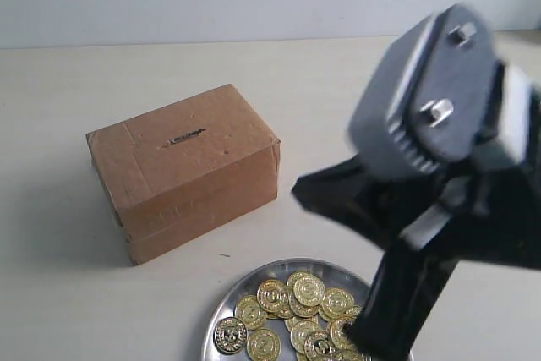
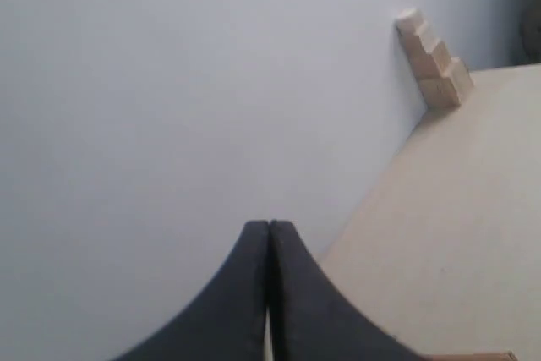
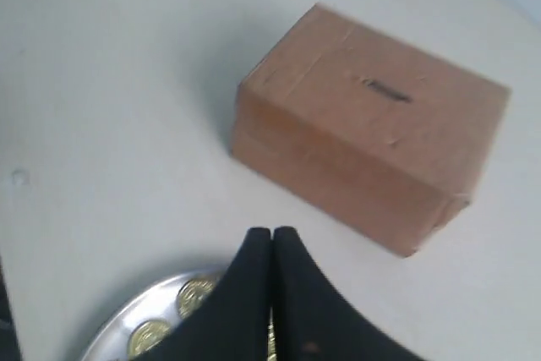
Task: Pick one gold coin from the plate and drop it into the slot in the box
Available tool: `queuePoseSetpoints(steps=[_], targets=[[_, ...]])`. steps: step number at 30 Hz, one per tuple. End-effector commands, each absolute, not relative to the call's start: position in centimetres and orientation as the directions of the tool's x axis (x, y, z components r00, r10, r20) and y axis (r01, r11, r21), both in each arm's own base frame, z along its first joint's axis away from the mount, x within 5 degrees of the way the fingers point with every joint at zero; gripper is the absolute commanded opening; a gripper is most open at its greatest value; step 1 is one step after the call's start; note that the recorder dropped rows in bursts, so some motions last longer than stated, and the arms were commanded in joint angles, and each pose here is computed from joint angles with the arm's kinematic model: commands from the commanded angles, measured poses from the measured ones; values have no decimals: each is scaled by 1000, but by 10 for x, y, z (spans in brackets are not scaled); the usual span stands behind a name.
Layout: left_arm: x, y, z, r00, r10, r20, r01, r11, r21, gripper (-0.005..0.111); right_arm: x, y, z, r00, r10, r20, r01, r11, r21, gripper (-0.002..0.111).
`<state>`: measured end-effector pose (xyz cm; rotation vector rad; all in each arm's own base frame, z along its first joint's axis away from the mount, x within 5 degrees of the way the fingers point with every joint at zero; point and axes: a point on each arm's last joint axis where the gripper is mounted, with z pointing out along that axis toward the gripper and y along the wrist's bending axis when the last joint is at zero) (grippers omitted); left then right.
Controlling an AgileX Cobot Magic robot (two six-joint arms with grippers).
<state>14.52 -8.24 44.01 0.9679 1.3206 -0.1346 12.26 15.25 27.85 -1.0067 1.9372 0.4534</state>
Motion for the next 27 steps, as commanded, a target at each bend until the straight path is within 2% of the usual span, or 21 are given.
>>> queuePoseSetpoints(steps=[1, 6, 11, 16, 20, 23, 27], targets=[[94, -59, 464, 407, 406, -818, 450, 690, 567, 0, 127, 112, 306, -251, -325, -912, -671, 737, -78, 0], [34, -42, 477, 506, 439, -743, 251, 749, 613, 0, 118, 55, 336, -166, -160, -973, -424, 902, -76, 0], [-16, -38, 479, 593, 450, -668, 140, 759, 636, 0, 81, 16, 359, 9, -74, -997, -196, 978, -74, 0], [-49, -36, 476, 654, 440, -615, 86, 764, 639, 0, 44, 6, 369, 161, -44, -986, -149, 986, -69, 0], [-54, -36, 473, 659, 445, -606, 70, 766, 639, 0, 34, 4, 369, 192, -36, -981, -147, 987, -65, 0], [-54, -36, 461, 648, 451, -613, 71, 766, 639, 0, 24, 1, 370, 228, -29, -973, -128, 990, -60, 0], [-44, -38, 427, 598, 467, -651, 93, 767, 635, 0, 10, -2, 371, 280, -43, -959, -41, 998, -57, 0]])
